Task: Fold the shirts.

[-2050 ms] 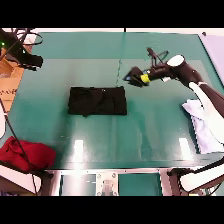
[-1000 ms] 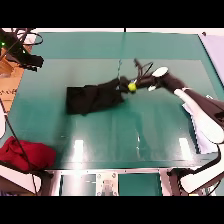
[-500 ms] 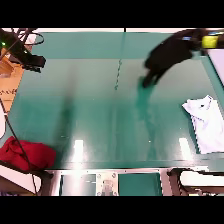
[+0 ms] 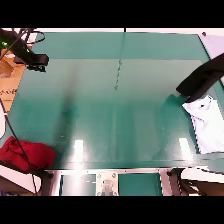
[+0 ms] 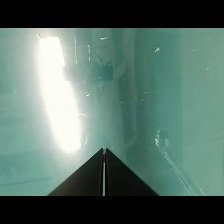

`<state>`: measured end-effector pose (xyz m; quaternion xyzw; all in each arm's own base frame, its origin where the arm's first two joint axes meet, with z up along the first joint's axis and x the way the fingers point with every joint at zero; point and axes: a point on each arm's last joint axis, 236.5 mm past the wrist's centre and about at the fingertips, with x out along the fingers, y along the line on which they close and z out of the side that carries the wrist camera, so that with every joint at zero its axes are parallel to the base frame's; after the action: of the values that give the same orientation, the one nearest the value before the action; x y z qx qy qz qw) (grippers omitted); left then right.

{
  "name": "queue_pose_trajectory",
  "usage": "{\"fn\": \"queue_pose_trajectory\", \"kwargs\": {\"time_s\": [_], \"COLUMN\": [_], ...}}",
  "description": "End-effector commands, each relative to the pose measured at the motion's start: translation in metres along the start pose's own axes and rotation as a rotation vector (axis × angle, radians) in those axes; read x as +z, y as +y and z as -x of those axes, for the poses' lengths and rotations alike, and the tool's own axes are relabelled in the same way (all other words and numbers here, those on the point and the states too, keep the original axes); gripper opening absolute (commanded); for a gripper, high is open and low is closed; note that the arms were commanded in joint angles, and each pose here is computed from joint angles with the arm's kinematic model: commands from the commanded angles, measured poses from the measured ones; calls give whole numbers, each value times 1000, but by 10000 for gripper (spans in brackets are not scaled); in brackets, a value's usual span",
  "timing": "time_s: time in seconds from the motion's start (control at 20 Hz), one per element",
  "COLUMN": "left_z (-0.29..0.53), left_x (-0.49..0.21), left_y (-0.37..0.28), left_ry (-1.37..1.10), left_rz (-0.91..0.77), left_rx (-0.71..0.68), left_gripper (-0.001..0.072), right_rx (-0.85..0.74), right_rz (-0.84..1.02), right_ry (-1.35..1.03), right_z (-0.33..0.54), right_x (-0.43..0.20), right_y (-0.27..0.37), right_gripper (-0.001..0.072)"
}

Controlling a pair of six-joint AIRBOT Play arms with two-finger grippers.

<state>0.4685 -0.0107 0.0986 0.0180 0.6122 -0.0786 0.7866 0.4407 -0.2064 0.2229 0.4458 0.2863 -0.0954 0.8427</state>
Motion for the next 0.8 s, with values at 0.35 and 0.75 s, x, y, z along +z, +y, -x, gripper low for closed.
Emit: {"fn": "queue_pose_trajectory", "kwargs": {"time_s": [0.35,0.75], "left_z": [0,0], "left_x": [-1,-1], "left_y": [-1,-2], "left_ry": [2,2], "left_rz": [8,7], "left_rx": [-7,-9], "left_gripper": [20,20], "right_rx": [-395,-628], "right_rz": [-214,-322], "right_ry": [-76,-79], "right_z": [86,132], "right_x": [-16,-86], "right_y": [-112,-188], "right_gripper": [14,14]}}
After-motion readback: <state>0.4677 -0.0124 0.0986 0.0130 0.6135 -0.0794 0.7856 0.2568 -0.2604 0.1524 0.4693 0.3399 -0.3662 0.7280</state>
